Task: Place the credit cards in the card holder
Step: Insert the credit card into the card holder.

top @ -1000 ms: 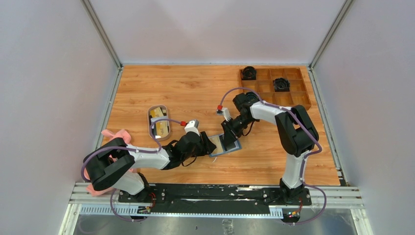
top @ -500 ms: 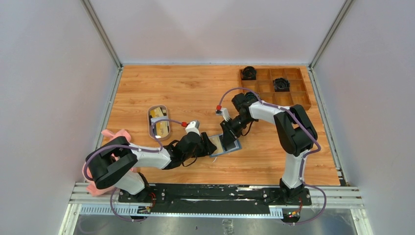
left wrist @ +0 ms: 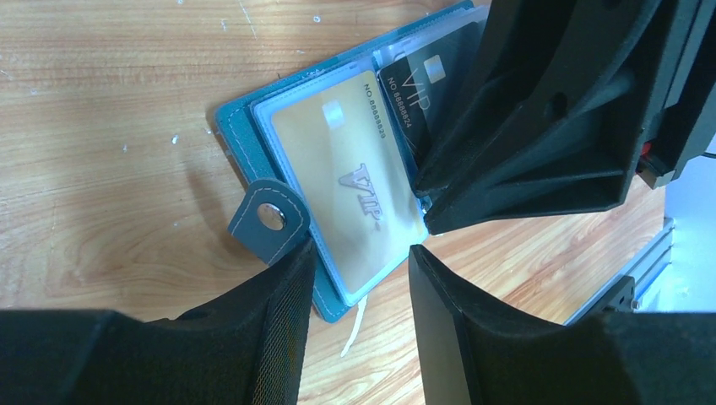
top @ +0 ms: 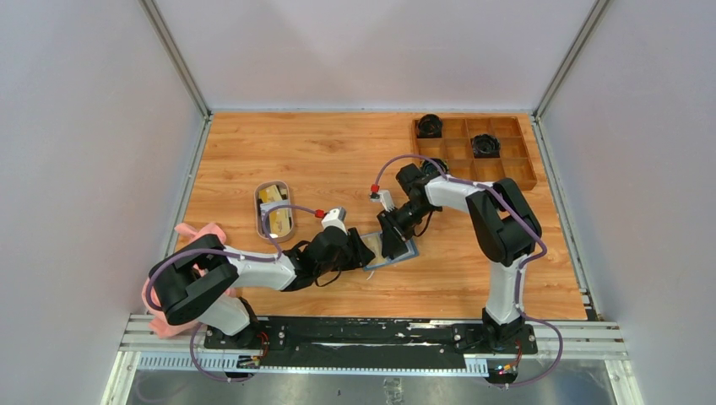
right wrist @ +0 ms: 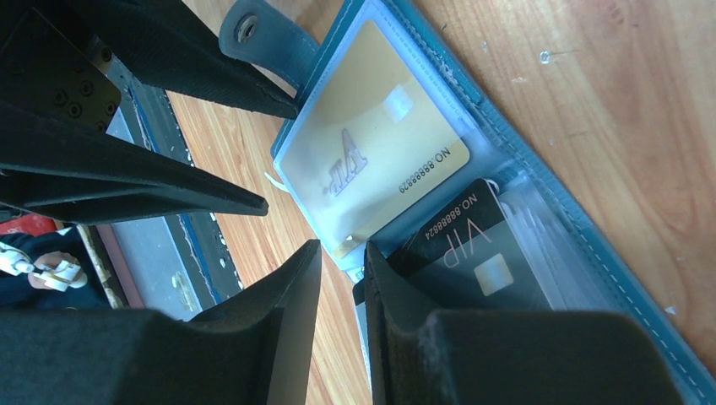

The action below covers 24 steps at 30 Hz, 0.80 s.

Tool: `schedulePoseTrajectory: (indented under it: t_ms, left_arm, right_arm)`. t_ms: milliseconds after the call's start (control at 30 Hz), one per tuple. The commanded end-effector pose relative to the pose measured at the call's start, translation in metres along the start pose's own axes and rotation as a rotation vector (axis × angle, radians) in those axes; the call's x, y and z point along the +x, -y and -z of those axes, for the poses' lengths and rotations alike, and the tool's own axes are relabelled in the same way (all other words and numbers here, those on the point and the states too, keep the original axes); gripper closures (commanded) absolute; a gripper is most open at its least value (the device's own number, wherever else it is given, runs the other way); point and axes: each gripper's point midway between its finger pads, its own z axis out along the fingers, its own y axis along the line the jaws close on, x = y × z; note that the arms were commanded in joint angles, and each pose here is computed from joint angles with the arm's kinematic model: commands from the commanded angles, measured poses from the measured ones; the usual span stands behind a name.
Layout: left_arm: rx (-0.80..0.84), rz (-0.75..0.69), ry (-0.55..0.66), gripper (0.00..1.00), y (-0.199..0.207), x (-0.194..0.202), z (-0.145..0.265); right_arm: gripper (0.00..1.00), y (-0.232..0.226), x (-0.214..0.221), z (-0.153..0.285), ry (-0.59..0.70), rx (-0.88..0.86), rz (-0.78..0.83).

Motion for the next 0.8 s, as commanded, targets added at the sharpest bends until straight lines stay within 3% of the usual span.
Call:
schedulePoseTrajectory:
  t_ms: [0, 767]
  left_arm:
    - [0.025, -0.002, 0.020, 0.52, 0.010, -0.009, -0.002]
    - [0.081, -0.007, 0.053, 0.62, 0.026, -0.021, 0.007]
  right_arm:
    - [0.70, 0.004, 0.001, -0.008, -0.025, 0.003, -0.055]
    - [0.70, -0.003, -0.003, -0.005, -0.013, -0.020, -0.028]
